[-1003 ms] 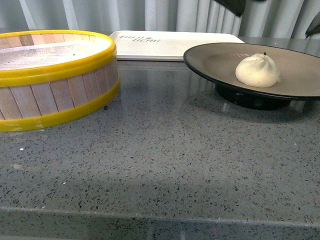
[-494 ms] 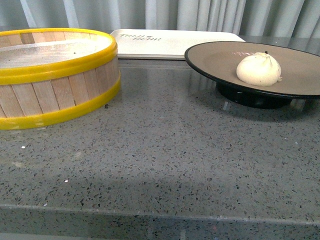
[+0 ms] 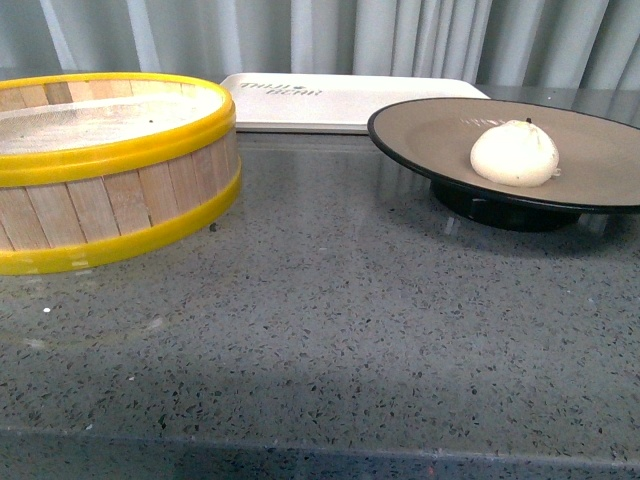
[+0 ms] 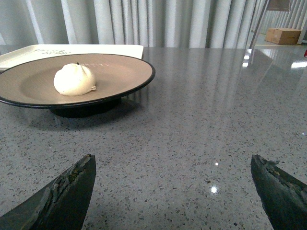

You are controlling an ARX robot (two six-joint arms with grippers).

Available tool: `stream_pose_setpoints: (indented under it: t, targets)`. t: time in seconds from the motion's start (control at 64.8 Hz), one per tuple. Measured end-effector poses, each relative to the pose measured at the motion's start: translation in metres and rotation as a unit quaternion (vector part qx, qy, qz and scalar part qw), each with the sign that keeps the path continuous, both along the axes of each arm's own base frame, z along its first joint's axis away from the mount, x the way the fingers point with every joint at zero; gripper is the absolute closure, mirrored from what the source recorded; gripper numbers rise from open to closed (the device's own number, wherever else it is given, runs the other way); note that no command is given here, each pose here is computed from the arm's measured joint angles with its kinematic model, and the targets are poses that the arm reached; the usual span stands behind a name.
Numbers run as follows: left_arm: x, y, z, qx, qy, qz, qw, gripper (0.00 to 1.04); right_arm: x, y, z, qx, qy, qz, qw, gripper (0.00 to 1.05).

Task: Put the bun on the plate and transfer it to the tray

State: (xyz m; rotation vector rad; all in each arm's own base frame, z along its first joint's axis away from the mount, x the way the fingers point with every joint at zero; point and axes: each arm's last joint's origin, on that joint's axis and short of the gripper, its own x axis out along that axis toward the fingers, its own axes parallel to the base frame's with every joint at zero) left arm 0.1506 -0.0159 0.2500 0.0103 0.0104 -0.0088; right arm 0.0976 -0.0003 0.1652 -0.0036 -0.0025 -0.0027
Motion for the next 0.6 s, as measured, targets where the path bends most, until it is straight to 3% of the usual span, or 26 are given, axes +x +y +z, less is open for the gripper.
stream_pose_setpoints:
  t: [0.077,0.293,0.602]
  targets:
    - [-0.005,0.003,-0.009,-0.002,-0.004,0.001,1.000,1.01,0.000,0.000,0.000,0.000,0.000,0.000,1.000,0.08]
    - [-0.017,0.016,-0.038,-0.006,-0.001,0.005,1.000,1.01,0.000,0.000,0.000,0.000,0.000,0.000,1.000,0.08]
    - [-0.028,0.016,-0.057,-0.006,-0.006,0.005,1.000,1.01,0.000,0.000,0.000,0.000,0.000,0.000,1.000,0.08]
